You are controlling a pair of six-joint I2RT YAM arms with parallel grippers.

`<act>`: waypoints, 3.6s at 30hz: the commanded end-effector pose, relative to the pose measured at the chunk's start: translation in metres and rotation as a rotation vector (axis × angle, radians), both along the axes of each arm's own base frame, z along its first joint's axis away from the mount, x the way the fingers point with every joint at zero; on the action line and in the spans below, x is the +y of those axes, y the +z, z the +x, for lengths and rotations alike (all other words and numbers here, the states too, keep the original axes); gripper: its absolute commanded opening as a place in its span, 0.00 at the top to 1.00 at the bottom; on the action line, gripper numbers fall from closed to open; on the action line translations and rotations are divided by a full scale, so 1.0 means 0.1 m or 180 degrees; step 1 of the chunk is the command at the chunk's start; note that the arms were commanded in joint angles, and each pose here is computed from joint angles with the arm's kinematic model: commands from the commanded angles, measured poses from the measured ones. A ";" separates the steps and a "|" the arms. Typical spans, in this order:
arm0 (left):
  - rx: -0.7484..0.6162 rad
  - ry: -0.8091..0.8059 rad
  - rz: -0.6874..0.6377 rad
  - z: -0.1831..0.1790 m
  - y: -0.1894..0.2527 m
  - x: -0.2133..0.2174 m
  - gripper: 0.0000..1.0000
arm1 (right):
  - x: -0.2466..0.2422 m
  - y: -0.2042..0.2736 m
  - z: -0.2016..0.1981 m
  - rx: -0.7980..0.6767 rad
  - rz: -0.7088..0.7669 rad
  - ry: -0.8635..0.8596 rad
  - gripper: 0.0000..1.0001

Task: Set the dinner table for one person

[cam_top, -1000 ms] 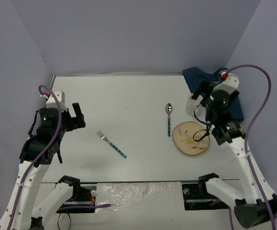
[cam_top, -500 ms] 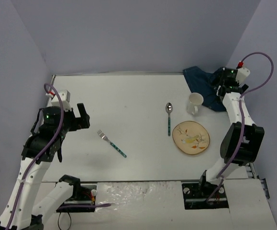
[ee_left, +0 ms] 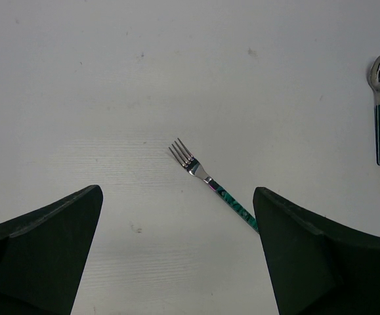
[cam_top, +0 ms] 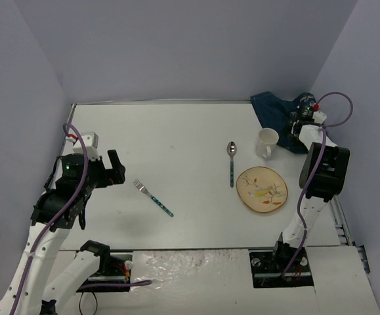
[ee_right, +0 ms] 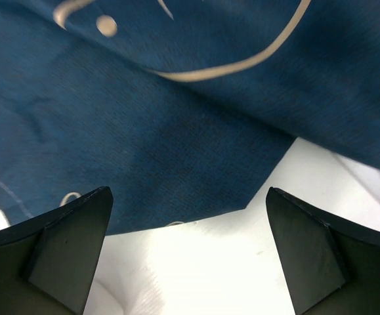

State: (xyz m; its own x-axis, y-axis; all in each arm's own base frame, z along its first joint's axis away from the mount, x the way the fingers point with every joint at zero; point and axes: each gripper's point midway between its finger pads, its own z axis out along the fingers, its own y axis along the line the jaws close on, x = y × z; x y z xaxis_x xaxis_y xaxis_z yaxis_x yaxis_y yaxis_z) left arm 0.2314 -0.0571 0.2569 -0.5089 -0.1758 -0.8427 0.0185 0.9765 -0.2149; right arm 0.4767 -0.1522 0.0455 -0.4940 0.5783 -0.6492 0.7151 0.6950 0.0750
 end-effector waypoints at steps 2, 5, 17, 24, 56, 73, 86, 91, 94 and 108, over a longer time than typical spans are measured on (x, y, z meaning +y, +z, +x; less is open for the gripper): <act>-0.0123 0.0022 -0.0098 0.00 0.12 -0.02 0.03 | 0.03 -0.07 0.09 -0.0130 0.0184 -0.0219 0.00; -0.0111 0.0033 -0.0101 -0.02 0.12 -0.01 0.03 | 0.07 -0.22 0.10 -0.0078 0.0281 -0.0245 0.00; -0.0108 0.0058 -0.0099 -0.01 0.10 0.00 0.03 | 0.23 -0.52 0.06 -0.0031 0.0597 -0.0299 0.10; -0.0104 0.0070 -0.0072 -0.01 0.10 0.01 0.03 | 0.28 -0.59 0.06 -0.0018 0.0660 -0.0237 0.61; -0.0279 0.0159 -0.0217 0.08 0.35 0.00 0.03 | 1.28 3.87 1.17 -0.2828 -0.0652 0.1515 1.00; -0.0329 0.0790 -0.0142 -0.13 0.47 0.37 0.03 | 4.63 4.02 0.58 -0.3661 -0.0114 0.2997 1.00; -0.0237 0.1072 -0.0122 -0.12 0.31 0.48 0.03 | 6.29 1.36 -0.80 -0.1825 0.0726 0.4159 0.43; -0.0217 0.1155 -0.0216 0.07 0.24 0.43 0.03 | 5.93 1.62 -0.81 -0.1707 0.0543 0.4078 0.13; -0.0176 0.1211 -0.0244 0.28 0.13 0.38 0.03 | 5.40 1.62 -0.61 -0.1519 0.0448 0.3856 0.02; 0.0647 0.1699 -0.0257 1.55 -1.01 0.64 0.03 | 3.87 0.63 -0.14 -0.0513 0.0189 0.3048 0.00</act>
